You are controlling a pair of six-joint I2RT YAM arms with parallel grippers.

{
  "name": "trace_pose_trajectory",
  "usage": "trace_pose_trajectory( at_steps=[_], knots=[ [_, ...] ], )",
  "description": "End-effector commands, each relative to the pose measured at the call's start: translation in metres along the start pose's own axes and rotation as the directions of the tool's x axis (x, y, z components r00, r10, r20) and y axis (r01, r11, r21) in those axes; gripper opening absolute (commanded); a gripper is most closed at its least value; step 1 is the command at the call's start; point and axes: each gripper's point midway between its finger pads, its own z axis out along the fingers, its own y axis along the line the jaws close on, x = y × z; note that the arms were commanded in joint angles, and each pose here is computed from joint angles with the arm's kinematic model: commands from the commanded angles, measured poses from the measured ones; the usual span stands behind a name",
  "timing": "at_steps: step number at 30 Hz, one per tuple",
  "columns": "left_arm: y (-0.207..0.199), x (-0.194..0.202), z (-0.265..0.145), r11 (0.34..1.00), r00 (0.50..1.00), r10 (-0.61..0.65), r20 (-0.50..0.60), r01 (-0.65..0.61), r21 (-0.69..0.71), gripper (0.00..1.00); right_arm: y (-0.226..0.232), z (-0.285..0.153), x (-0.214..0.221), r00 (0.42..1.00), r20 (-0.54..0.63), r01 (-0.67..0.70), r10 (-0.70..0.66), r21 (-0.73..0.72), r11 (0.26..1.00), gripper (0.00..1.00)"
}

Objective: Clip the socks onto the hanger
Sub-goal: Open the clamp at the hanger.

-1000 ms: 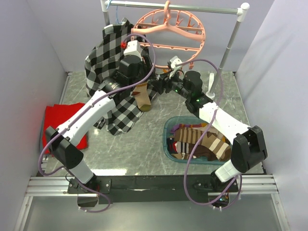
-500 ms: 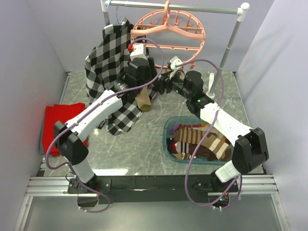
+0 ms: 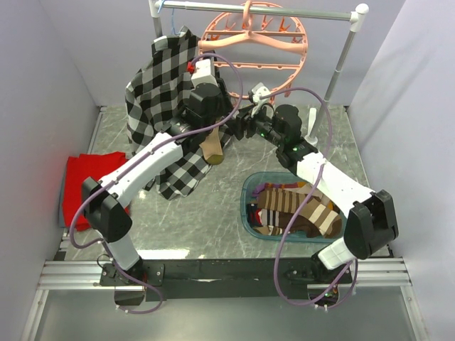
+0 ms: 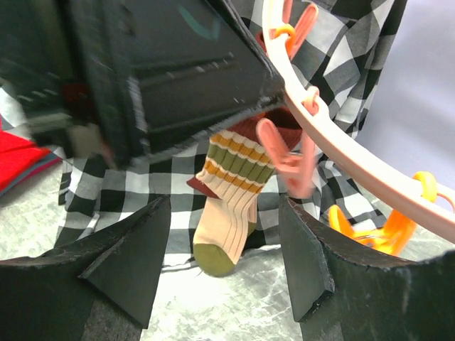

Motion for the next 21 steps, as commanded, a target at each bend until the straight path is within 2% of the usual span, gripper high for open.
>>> trace_pose_trajectory(
  at_steps=[1, 9, 13, 21],
  knots=[
    [-0.013, -0.011, 0.004, 0.999, 0.999, -0.022, 0.035, 0.021, 0.026, 0.51, 0.006, -0.013, -0.032, 0.997, 0.074, 0.035, -0.035, 0.0, 0.999, 0.68],
    [-0.01, 0.003, -0.002, 0.999, 1.0, -0.01, -0.017, 0.01, 0.03, 0.54, -0.003, -0.023, -0.023, 0.998, 0.055, -0.004, 0.0, 0.066, 0.998, 0.69],
    [-0.01, 0.002, -0.007, 0.999, 1.0, -0.008, -0.02, 0.009, 0.041, 0.58, -0.006, -0.035, -0.026, 0.998, 0.058, -0.042, 0.036, 0.103, 0.994, 0.69],
    [-0.008, 0.006, -0.008, 0.999, 0.999, -0.001, -0.046, 0.003, 0.044, 0.56, 0.001, -0.049, -0.028, 0.993, 0.064, -0.106, 0.1, 0.098, 0.989, 0.69]
  ],
)
